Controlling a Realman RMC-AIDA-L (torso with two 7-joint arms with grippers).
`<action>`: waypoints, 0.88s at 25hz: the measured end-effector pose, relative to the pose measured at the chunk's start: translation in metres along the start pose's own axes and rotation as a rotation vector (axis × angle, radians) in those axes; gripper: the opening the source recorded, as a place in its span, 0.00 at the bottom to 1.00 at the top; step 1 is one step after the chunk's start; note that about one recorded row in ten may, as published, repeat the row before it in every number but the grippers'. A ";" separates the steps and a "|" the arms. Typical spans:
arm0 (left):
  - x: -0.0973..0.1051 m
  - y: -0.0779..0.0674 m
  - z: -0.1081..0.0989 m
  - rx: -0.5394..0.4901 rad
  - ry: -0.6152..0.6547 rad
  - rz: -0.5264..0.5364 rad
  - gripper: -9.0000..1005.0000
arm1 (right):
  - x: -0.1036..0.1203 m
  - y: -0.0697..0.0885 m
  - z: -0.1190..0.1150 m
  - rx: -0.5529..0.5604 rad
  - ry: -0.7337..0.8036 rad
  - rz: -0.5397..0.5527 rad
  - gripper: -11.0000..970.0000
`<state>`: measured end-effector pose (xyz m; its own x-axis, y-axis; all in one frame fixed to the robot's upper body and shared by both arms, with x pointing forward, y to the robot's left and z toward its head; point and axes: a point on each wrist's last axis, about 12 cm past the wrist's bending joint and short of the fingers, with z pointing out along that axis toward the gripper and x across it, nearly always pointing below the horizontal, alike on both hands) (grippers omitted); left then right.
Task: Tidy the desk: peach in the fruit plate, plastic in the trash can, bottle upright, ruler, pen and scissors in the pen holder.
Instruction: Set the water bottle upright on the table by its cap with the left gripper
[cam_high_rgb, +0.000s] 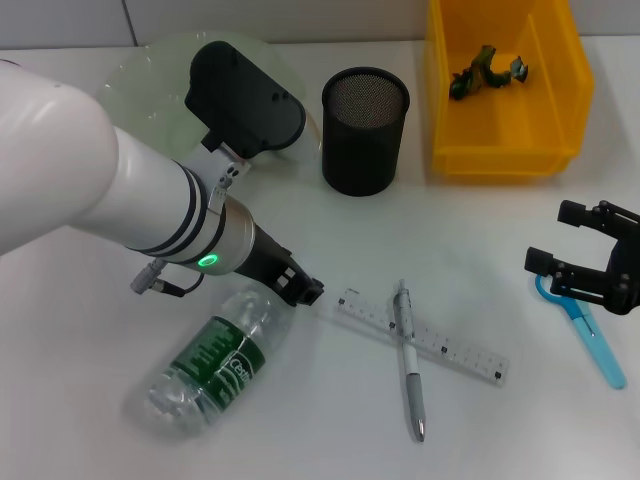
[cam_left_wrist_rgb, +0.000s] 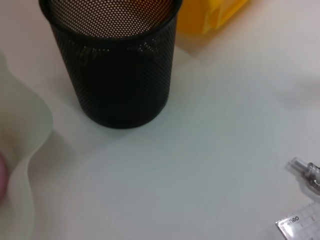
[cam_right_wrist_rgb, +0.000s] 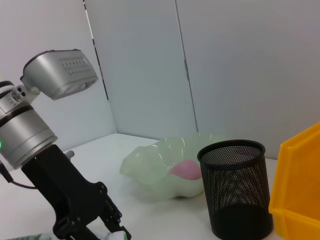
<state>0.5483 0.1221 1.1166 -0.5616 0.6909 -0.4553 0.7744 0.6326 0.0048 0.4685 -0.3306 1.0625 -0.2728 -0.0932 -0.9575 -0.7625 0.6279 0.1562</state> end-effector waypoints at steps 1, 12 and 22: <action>0.000 0.000 0.000 0.000 0.000 0.000 0.68 | 0.000 0.000 0.000 0.000 0.000 0.000 0.86; 0.006 0.006 -0.044 0.030 -0.180 0.086 0.47 | -0.002 0.000 0.000 -0.009 -0.004 0.009 0.86; 0.069 0.045 -0.087 0.033 -0.488 0.061 0.46 | -0.006 -0.001 0.005 -0.026 -0.002 0.021 0.86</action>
<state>0.5192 0.2283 1.1625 -0.3194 0.4768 -0.8189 0.8146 0.5798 0.0198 0.4737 -0.3264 1.0670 -0.2883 -0.0786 -0.9543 -0.7715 0.6093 0.1829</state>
